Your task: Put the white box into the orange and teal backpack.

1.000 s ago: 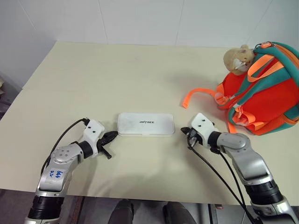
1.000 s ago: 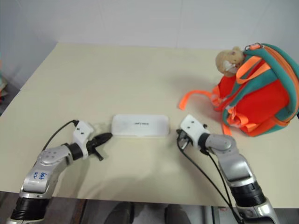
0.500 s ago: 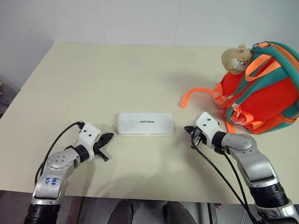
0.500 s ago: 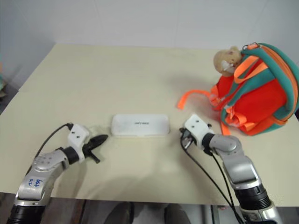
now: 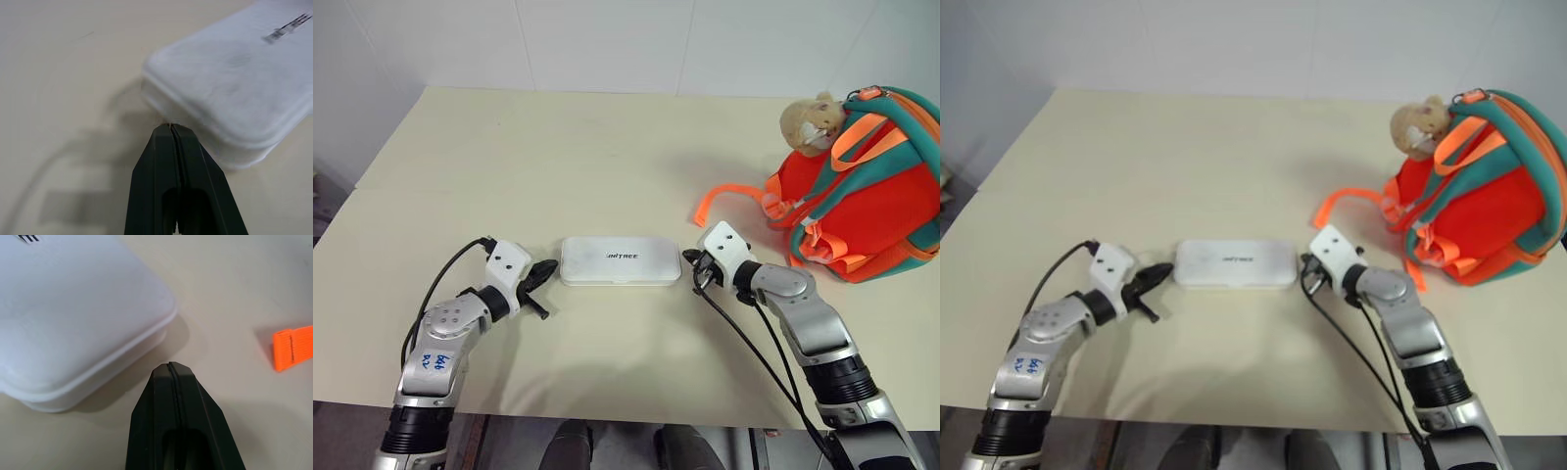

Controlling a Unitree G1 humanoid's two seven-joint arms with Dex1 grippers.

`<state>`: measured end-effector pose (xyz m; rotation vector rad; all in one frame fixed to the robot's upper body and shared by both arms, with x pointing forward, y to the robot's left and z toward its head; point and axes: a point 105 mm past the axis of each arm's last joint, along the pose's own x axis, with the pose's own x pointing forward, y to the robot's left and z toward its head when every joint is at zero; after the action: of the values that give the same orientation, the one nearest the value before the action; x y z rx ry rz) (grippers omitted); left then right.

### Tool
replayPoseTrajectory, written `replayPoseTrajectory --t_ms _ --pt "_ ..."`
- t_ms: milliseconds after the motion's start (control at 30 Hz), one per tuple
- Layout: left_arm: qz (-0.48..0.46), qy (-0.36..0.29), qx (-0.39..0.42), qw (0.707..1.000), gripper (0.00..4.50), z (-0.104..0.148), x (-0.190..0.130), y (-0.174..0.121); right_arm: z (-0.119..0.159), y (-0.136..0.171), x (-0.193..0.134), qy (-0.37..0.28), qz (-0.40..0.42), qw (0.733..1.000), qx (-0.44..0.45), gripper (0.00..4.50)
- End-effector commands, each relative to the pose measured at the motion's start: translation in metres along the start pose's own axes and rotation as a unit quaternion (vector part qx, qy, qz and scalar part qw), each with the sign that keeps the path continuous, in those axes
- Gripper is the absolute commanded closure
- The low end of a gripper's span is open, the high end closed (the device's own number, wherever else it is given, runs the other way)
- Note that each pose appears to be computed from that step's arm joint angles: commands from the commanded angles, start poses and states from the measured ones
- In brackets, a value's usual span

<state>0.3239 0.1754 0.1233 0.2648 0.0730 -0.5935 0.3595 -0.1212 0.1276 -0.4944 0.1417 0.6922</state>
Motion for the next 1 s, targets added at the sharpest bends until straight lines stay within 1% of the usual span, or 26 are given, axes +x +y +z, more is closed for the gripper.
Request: replayPoseTrajectory --t_ms 33,233,400,667,833,1000 --pt "-0.015 -0.026 0.010 0.999 4.47 0.013 0.001 -0.005 0.015 -0.003 -0.001 -0.024 -0.010 1.000 -0.012 4.50" --pt "-0.044 -0.035 0.004 0.998 4.47 0.015 0.004 -0.015 0.018 0.000 -0.002 -0.030 -0.006 1.000 -0.008 4.50" --pt "-0.087 -0.032 -0.008 0.996 4.47 0.014 0.004 -0.029 0.021 0.002 -0.013 -0.030 -0.002 1.000 0.000 4.50" --pt "-0.116 -0.028 -0.018 0.993 4.47 0.010 0.005 -0.040 0.012 0.004 -0.035 -0.009 -0.007 1.000 0.021 4.50" --pt "-0.137 -0.029 -0.026 0.990 4.47 0.009 0.007 -0.050 0.000 0.001 -0.051 0.017 -0.021 0.999 0.032 4.50" --pt "-0.158 -0.028 -0.029 0.987 4.47 0.009 0.004 -0.059 -0.007 -0.001 -0.061 0.030 -0.030 0.998 0.035 4.50"
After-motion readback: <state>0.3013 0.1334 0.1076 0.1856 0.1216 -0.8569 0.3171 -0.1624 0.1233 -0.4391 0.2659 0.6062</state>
